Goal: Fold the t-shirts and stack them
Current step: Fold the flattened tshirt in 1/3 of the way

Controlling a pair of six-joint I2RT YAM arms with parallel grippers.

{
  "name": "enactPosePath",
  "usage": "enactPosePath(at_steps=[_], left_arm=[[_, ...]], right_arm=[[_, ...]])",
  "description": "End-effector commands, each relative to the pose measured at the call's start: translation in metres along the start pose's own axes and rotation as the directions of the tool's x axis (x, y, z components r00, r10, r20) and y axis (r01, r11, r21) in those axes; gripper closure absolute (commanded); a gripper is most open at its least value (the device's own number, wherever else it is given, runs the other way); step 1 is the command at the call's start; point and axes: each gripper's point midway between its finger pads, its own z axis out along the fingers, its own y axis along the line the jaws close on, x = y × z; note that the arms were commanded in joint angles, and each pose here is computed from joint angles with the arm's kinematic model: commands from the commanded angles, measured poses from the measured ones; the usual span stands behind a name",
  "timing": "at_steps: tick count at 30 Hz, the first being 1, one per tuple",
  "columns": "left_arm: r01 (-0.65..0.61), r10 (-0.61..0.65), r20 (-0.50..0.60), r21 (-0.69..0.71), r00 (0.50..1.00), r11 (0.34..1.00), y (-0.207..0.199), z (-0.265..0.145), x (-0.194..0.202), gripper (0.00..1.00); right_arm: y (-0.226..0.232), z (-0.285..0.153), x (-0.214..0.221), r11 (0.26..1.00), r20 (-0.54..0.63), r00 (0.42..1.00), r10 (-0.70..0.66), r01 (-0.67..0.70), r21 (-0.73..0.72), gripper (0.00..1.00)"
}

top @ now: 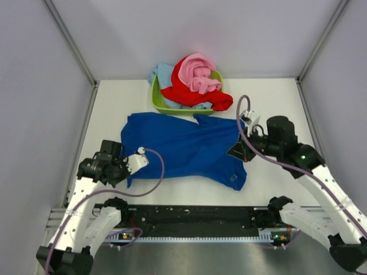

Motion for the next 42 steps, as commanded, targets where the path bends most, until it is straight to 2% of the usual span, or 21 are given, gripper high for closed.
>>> enactPosePath(at_steps=[1,6,10,12,14,17,18,19,20,22,25,27,29,33,35,36,38,42], left_arm=[[0.005,-0.006,0.028,0.041,1.000,0.999,-0.020,-0.040,0.004,1.00],[-0.038,0.043,0.096,-0.059,0.994,0.998,-0.010,-0.074,0.000,1.00],[-0.105,0.124,0.090,-0.190,0.988,0.976,0.016,-0.081,-0.003,1.00],[-0.139,0.156,0.160,-0.112,0.975,0.984,0.007,-0.062,-0.021,1.00],[-0.127,0.125,0.215,-0.003,0.969,0.992,-0.004,-0.042,-0.038,1.00],[-0.070,0.063,0.238,0.023,0.969,0.997,0.009,-0.008,-0.068,0.90],[-0.042,0.044,0.248,-0.010,0.968,0.999,0.023,0.002,-0.081,0.87],[-0.013,0.025,0.248,-0.050,0.968,0.999,0.036,0.012,-0.090,0.79],[0.021,-0.001,0.227,-0.085,0.974,0.996,0.049,0.022,-0.096,0.69],[0.082,-0.055,0.173,-0.154,0.983,0.985,0.076,0.036,-0.104,0.56],[0.187,-0.181,0.048,-0.193,0.982,0.963,0.099,0.044,-0.099,0.47],[0.232,-0.232,0.015,-0.151,0.973,0.961,0.090,0.043,-0.097,0.46],[0.238,-0.239,-0.006,-0.049,0.971,0.970,0.062,0.034,-0.096,0.46],[0.094,-0.101,0.034,0.165,0.994,0.982,-0.017,0.023,-0.113,0.50],[0.037,-0.046,0.027,0.276,0.999,0.960,-0.051,0.026,-0.110,0.41],[0.027,-0.033,0.016,0.308,0.999,0.951,-0.059,0.029,-0.108,0.27],[-0.009,0.016,-0.018,0.316,1.000,0.949,-0.067,0.039,-0.104,0.18],[-0.082,0.104,-0.110,0.191,0.988,0.978,-0.056,0.060,-0.099,0.19]], right_arm=[[0.052,-0.053,0.001,0.980,-0.016,0.995,-0.101,0.096,-0.175,1.00],[0.076,-0.094,-0.009,0.965,0.065,0.985,-0.160,0.170,-0.202,1.00],[0.068,-0.089,-0.010,0.967,0.066,0.982,-0.177,0.186,-0.174,1.00],[0.053,-0.079,-0.009,0.978,0.048,0.984,-0.171,0.175,-0.112,1.00],[0.029,-0.070,-0.009,0.990,0.025,0.989,-0.144,0.144,0.006,1.00],[-0.013,-0.059,-0.023,0.971,0.047,0.993,-0.104,0.091,0.221,1.00],[-0.022,-0.054,-0.031,0.964,0.069,0.993,-0.092,0.072,0.255,1.00],[-0.031,-0.047,-0.038,0.959,0.085,0.994,-0.074,0.047,0.279,1.00],[-0.042,-0.040,-0.043,0.953,0.097,0.994,-0.042,0.011,0.304,1.00],[-0.066,-0.025,-0.053,0.938,0.124,0.992,0.020,-0.061,0.342,1.00],[-0.103,-0.004,-0.053,0.911,0.136,0.982,0.131,-0.174,0.375,1.00],[-0.122,0.006,-0.046,0.894,0.120,0.979,0.164,-0.199,0.402,1.00],[-0.133,0.015,-0.036,0.886,0.085,0.981,0.173,-0.193,0.422,1.00],[-0.140,0.027,-0.026,0.885,0.055,0.980,0.193,-0.198,0.422,1.00],[-0.142,0.028,-0.023,0.884,0.047,0.980,0.194,-0.195,0.425,1.00],[-0.142,0.029,-0.022,0.885,0.044,0.980,0.192,-0.193,0.424,1.00],[-0.142,0.029,-0.021,0.887,0.040,0.981,0.189,-0.188,0.422,1.00],[-0.141,0.028,-0.022,0.886,0.047,0.980,0.194,-0.195,0.421,1.00]])
